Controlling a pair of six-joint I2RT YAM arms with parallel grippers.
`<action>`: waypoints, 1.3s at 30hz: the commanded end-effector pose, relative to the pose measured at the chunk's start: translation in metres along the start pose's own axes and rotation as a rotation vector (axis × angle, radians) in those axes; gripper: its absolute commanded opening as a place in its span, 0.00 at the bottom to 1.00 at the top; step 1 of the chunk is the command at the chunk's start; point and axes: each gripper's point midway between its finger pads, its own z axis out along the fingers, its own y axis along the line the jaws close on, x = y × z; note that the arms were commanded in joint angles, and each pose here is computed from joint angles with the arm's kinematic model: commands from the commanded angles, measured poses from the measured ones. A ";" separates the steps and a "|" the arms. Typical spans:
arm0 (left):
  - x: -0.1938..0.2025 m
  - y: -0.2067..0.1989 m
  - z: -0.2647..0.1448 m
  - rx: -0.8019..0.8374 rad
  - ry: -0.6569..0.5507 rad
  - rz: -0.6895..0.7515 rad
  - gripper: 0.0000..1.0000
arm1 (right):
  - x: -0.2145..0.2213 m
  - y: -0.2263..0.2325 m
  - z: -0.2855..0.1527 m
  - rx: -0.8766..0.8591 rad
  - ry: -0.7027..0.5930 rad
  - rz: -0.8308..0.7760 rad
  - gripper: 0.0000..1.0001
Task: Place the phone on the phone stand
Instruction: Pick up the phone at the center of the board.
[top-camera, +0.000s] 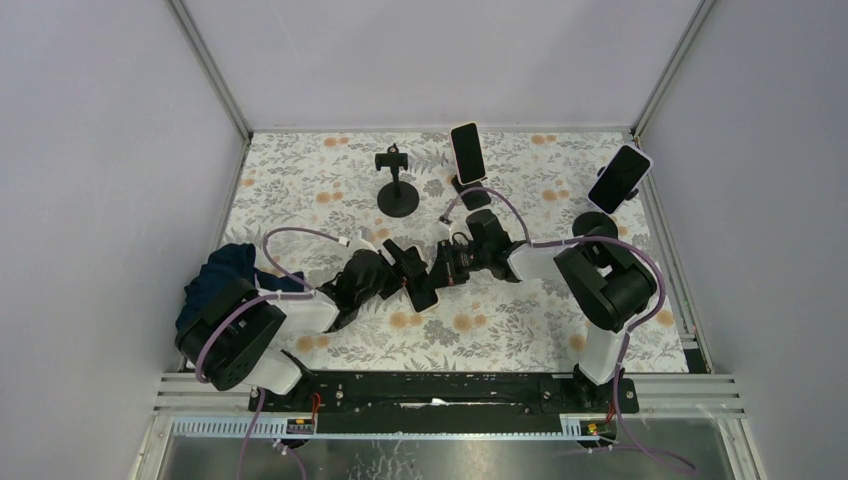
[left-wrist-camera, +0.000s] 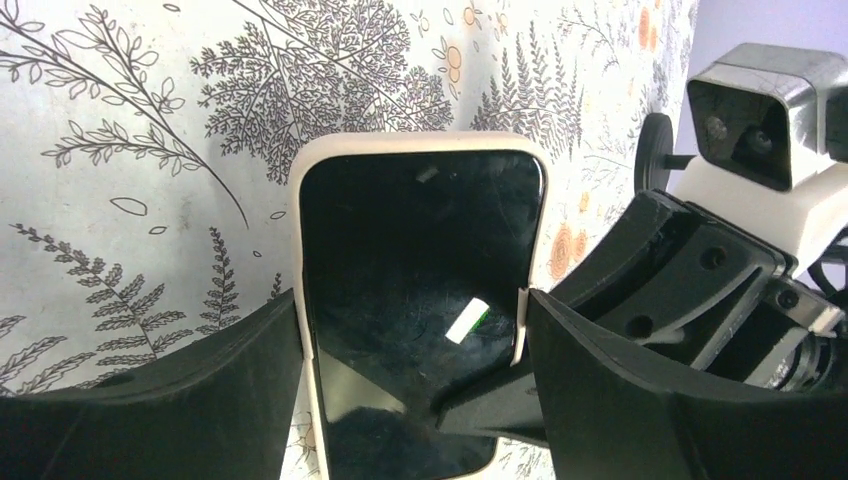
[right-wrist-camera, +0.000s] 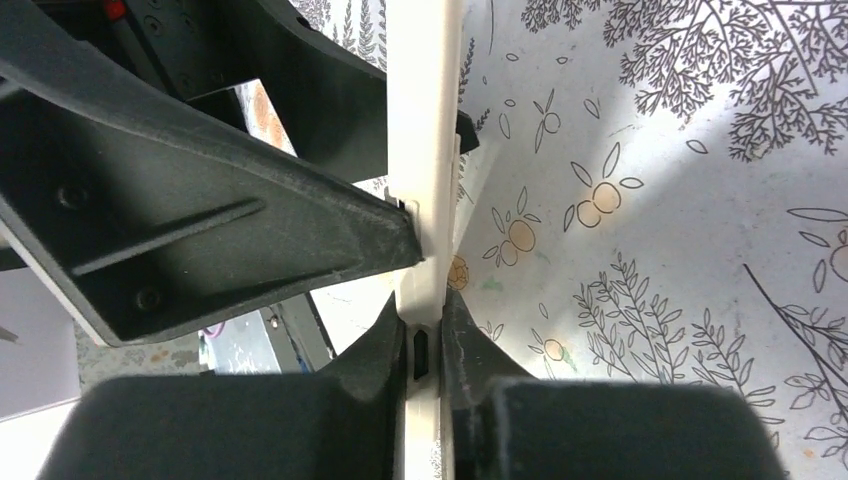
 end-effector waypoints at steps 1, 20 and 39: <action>-0.018 -0.071 -0.019 0.292 -0.070 0.031 0.92 | -0.021 0.036 -0.010 -0.134 -0.020 -0.091 0.04; -0.012 -0.144 -0.151 0.854 -0.206 0.643 0.99 | -0.053 0.120 -0.134 -0.481 -0.063 -0.531 0.01; 0.001 -0.192 -0.147 1.139 -0.077 0.417 0.70 | -0.040 0.142 -0.160 -0.565 -0.064 -0.627 0.05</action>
